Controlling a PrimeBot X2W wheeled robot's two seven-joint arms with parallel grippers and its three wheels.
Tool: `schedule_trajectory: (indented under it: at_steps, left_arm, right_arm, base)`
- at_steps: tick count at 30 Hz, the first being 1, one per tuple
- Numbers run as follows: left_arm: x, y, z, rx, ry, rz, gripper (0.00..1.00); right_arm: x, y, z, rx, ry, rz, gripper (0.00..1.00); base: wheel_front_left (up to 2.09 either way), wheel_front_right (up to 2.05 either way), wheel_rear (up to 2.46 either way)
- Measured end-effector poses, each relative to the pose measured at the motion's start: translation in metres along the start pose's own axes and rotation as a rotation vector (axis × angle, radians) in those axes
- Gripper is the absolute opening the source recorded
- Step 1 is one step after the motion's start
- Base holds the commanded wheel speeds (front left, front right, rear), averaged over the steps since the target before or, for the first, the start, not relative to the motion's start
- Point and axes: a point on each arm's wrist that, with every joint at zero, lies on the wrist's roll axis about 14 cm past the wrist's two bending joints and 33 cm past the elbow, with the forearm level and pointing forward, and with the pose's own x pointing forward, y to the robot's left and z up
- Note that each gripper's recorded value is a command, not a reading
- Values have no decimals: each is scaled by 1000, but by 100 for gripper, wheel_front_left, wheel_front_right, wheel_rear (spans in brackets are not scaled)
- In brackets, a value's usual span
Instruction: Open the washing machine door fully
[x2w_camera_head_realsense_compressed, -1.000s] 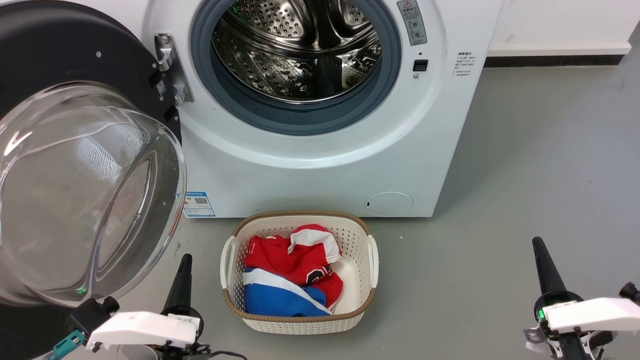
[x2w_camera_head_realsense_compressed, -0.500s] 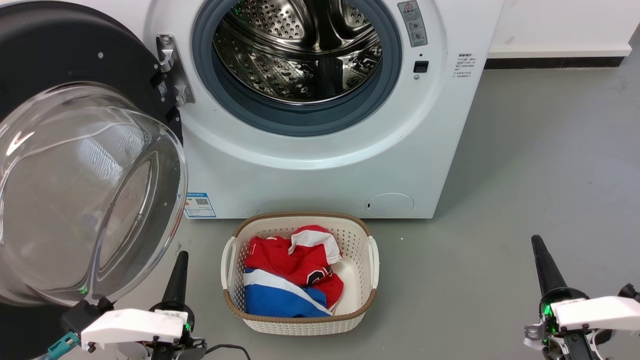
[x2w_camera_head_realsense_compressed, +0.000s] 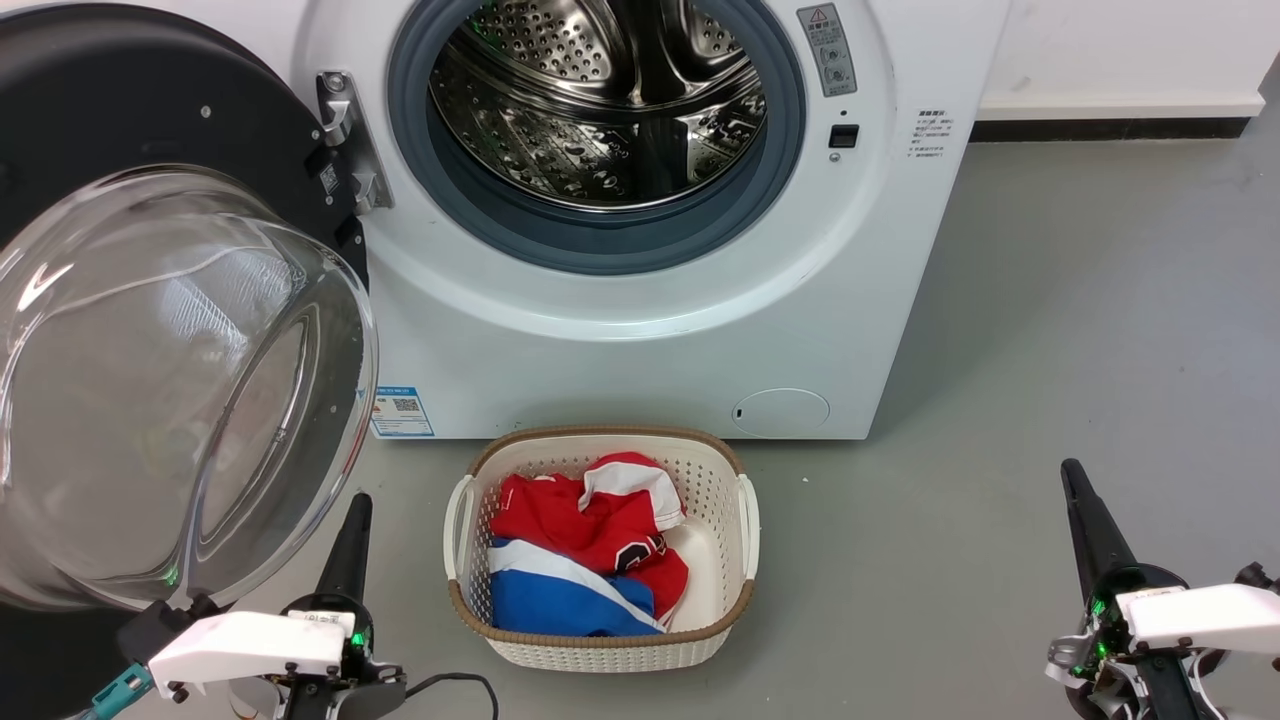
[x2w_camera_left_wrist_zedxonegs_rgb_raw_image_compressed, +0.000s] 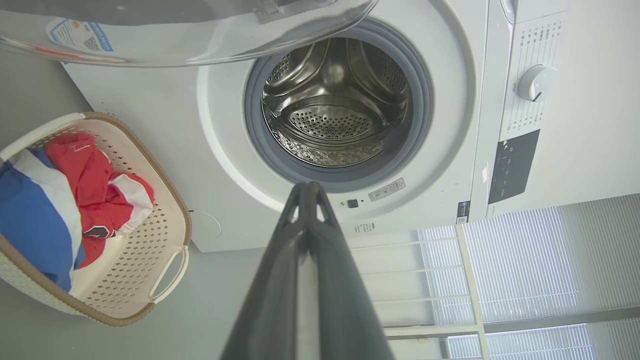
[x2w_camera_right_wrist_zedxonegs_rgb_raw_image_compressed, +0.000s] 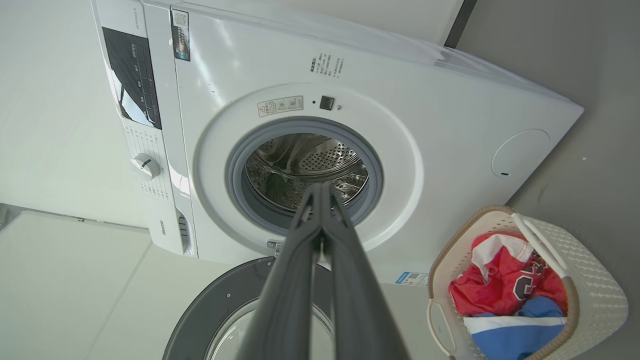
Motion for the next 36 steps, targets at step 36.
schedule_trajectory:
  at_steps: [36]
  left_arm:
    - [4, -11, 11, -240, -11, -50, 0]
  right_arm:
    - [4, 10, -2, 226, 26, 39, 0]
  base:
    - [0, 0, 0]
